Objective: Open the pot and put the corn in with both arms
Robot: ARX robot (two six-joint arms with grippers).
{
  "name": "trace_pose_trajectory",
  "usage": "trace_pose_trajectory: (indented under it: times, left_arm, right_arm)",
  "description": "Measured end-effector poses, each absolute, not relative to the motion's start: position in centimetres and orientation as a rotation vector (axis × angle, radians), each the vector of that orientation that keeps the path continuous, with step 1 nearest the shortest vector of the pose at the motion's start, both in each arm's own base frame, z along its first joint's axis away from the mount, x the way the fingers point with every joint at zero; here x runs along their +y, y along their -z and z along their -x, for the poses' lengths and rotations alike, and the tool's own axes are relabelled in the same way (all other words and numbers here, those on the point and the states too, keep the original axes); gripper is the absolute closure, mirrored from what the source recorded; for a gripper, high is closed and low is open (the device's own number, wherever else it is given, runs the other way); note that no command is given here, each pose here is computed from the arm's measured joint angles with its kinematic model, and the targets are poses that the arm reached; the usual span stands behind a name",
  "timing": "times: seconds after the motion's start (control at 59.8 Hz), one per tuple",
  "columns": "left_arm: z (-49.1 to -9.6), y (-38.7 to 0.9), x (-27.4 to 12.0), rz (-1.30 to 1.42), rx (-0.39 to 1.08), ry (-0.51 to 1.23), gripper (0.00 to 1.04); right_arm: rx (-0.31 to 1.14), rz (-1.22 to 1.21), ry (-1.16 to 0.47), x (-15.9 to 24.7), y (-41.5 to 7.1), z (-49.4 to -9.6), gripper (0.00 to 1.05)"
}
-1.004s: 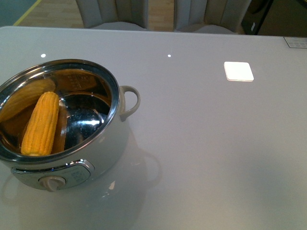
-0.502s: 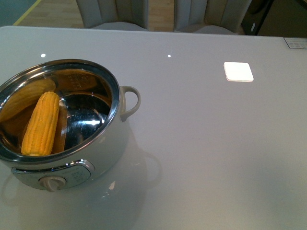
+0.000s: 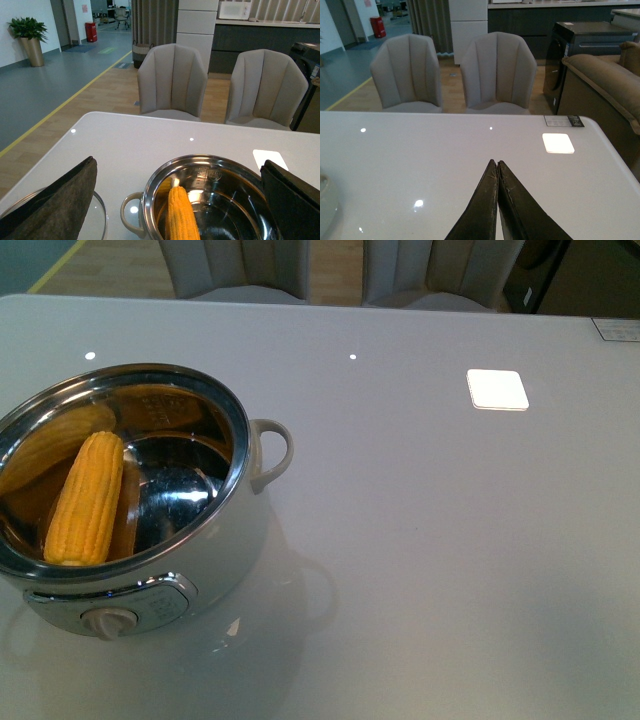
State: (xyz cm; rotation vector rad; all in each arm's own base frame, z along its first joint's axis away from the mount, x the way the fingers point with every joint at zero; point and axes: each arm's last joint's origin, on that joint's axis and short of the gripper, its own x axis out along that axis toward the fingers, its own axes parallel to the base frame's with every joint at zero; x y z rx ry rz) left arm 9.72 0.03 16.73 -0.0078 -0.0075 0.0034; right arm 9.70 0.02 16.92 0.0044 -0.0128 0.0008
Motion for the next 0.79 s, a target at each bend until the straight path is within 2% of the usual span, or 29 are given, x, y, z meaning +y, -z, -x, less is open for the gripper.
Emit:
trace_pose_trajectory:
  times: [0.05, 0.167, 0.268, 0.435, 0.786]
  left_arm:
    - [-9.72, -16.73, 0.03, 0.008, -0.007, -0.003, 0.07]
    - [-9.72, -16.73, 0.03, 0.008, -0.007, -0.003, 0.07]
    - [-9.72, -16.73, 0.03, 0.008, -0.007, -0.003, 0.07]
    - [-9.72, -16.73, 0.03, 0.008, -0.007, -0.003, 0.07]
    - [-9.72, -16.73, 0.03, 0.008, -0.007, -0.003, 0.07]
  right_arm:
    - [-0.013, -0.004, -0.001, 0.02, -16.92, -9.70, 0.83]
    - [-0.013, -0.004, -0.001, 0.02, -16.92, -9.70, 0.63]
    - [-0.013, -0.004, -0.001, 0.02, -16.92, -9.70, 0.36]
    - [-0.013, -0.004, -0.001, 0.02, -16.92, -9.70, 0.09]
    - [-0.013, -0.004, -0.001, 0.02, -16.92, -9.70, 0.09]
